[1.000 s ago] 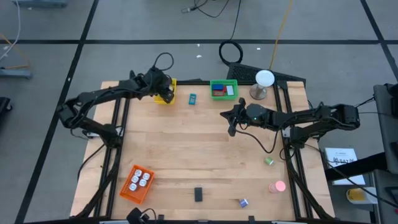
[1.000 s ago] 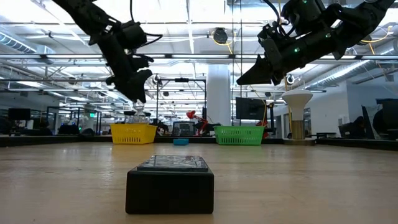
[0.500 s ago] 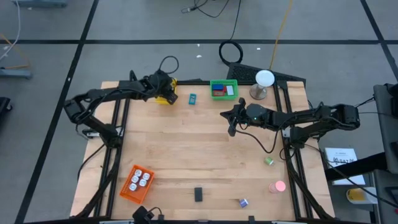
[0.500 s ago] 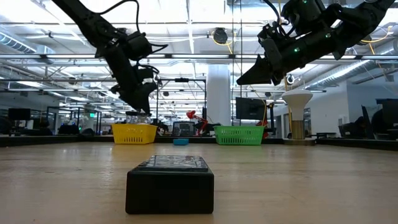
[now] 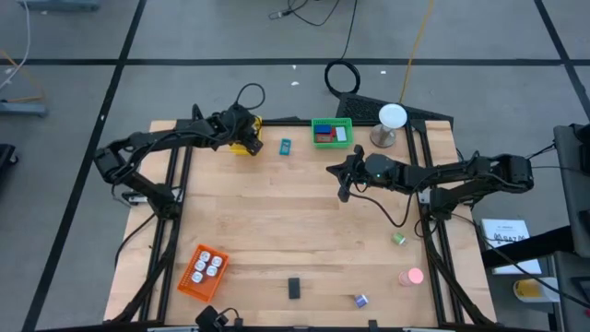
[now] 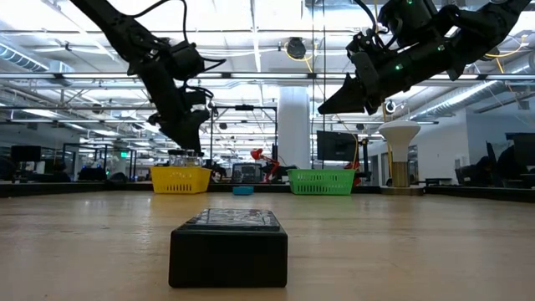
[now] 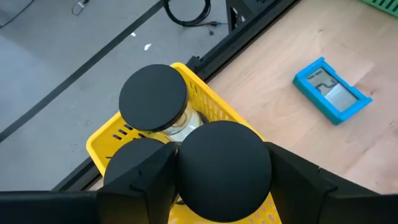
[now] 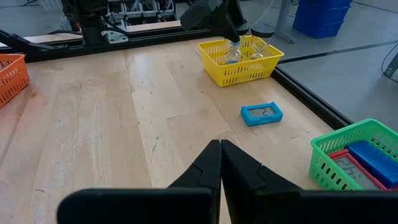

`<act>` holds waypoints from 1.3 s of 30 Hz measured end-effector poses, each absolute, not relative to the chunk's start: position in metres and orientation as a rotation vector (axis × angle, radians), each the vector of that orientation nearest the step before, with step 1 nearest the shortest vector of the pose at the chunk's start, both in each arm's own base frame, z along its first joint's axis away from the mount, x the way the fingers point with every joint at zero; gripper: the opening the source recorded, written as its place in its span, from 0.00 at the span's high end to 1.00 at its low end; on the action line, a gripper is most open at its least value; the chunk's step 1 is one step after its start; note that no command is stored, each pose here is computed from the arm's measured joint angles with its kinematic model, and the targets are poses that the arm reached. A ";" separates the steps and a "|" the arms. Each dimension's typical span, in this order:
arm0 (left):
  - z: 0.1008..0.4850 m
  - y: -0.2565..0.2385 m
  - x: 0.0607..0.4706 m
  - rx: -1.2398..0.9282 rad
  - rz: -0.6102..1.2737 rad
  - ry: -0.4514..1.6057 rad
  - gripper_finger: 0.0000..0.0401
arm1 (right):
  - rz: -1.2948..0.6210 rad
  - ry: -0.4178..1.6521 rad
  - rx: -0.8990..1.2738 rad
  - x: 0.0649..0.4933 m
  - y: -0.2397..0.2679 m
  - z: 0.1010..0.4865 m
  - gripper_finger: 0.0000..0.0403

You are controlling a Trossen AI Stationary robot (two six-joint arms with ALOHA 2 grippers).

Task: Pick & Place Office items
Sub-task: Put the orange hourglass into the yellow bin

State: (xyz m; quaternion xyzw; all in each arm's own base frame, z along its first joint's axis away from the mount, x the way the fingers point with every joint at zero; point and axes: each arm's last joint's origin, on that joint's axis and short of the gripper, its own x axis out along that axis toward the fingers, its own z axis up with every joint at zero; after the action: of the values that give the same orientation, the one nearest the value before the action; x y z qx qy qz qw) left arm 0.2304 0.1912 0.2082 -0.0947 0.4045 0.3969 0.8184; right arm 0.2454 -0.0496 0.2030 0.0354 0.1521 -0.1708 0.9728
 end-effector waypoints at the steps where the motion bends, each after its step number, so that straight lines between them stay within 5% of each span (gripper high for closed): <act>1: 0.208 0.191 0.230 -0.205 0.841 0.864 0.47 | -0.345 0.307 0.071 0.245 -0.050 0.203 1.00; 7: 0.208 0.189 0.231 -0.217 0.833 0.873 0.39 | -0.345 0.307 0.071 0.245 -0.050 0.203 1.00; 17: 0.208 0.187 0.232 -0.226 0.807 0.870 0.49 | -0.345 0.306 0.073 0.245 -0.050 0.203 1.00; 31: 0.242 0.175 0.216 -0.120 0.823 0.811 0.35 | -0.344 0.306 0.070 0.245 -0.050 0.203 1.00; 39: 0.246 0.169 0.204 -0.115 0.810 0.876 0.49 | -0.344 0.306 0.070 0.245 -0.050 0.203 1.00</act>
State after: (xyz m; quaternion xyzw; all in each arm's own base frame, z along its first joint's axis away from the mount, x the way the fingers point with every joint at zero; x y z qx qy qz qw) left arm 0.2043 0.1688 0.2465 -0.0543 0.4123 0.3810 0.8258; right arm 0.2454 -0.0495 0.2032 0.0349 0.1518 -0.1704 0.9730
